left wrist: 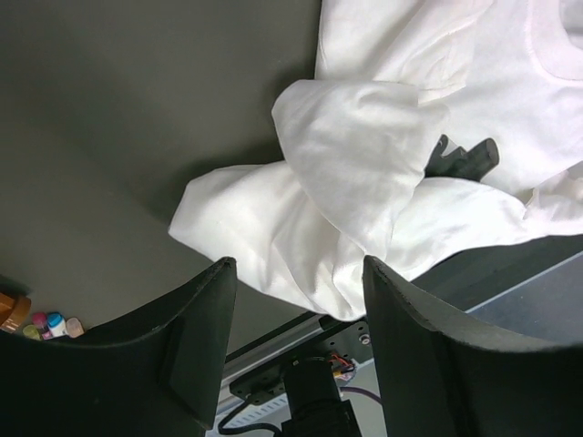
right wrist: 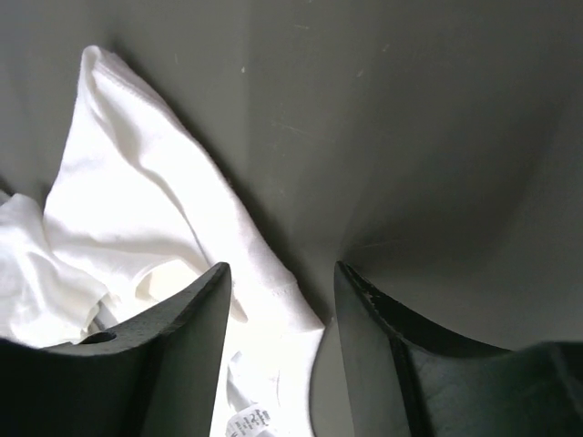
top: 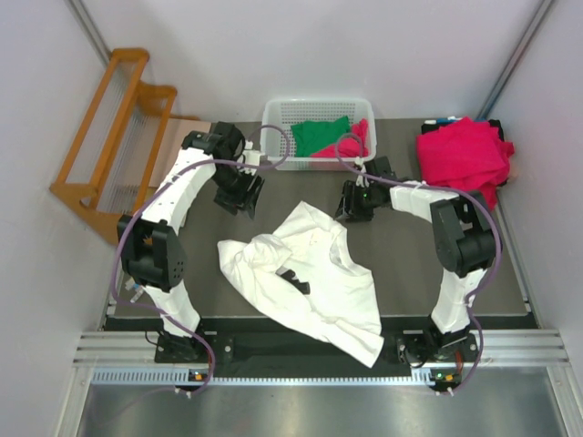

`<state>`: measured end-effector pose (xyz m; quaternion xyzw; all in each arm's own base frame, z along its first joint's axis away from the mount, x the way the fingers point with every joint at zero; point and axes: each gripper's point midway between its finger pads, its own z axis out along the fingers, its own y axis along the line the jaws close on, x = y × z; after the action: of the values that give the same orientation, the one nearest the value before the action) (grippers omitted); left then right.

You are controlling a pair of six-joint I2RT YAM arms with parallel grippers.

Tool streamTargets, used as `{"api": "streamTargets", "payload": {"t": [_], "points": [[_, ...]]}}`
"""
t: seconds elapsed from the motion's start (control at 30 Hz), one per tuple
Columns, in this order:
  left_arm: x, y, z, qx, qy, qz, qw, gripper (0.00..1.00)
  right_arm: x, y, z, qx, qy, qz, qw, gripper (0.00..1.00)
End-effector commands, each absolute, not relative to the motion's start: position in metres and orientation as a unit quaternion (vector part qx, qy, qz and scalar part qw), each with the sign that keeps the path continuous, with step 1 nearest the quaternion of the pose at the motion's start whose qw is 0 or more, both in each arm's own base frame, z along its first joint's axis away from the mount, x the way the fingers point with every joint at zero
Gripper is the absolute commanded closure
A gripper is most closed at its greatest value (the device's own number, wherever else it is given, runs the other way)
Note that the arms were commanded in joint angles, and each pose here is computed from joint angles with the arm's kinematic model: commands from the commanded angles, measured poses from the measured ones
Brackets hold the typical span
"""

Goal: Fold and stack the t-shirts
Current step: Flatten the tshirt out

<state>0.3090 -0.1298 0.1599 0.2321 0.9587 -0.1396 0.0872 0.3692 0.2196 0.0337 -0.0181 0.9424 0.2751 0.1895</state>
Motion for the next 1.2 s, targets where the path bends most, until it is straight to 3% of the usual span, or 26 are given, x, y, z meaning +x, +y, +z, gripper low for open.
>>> {"api": "streamTargets", "payload": {"t": [0.0, 0.2, 0.37, 0.47, 0.67, 1.0, 1.17], "points": [[0.316, -0.137, 0.185, 0.230, 0.953, -0.147, 0.130, 0.37, 0.356, 0.231, 0.025, -0.017, 0.939, 0.296, 0.171, 0.53], [0.315, -0.138, 0.185, 0.231, 0.953, -0.144, 0.131, 0.38, 0.344, 0.244, 0.013, -0.023, 0.939, 0.309, 0.149, 0.71], [0.318, -0.138, 0.188, 0.232, 0.953, -0.142, 0.136, 0.38, 0.336, 0.250, 0.004, -0.023, 0.940, 0.314, 0.133, 0.78], [0.319, -0.139, 0.188, 0.232, 0.953, -0.143, 0.135, 0.38, 0.336, 0.249, 0.005, -0.024, 0.942, 0.308, 0.134, 1.00], [0.319, -0.138, 0.182, 0.229, 0.955, -0.138, 0.128, 0.38, 0.368, 0.218, 0.035, -0.013, 0.951, 0.236, 0.200, 1.00], [0.319, -0.144, 0.181, 0.236, 0.953, -0.140, 0.126, 0.37, 0.417, 0.070, 0.073, 0.148, 0.940, 0.147, 0.270, 1.00], [0.313, -0.159, 0.179, 0.251, 0.949, -0.149, 0.117, 0.37, 0.415, 0.072, 0.067, 0.152, 0.937, 0.166, 0.267, 1.00]]}}
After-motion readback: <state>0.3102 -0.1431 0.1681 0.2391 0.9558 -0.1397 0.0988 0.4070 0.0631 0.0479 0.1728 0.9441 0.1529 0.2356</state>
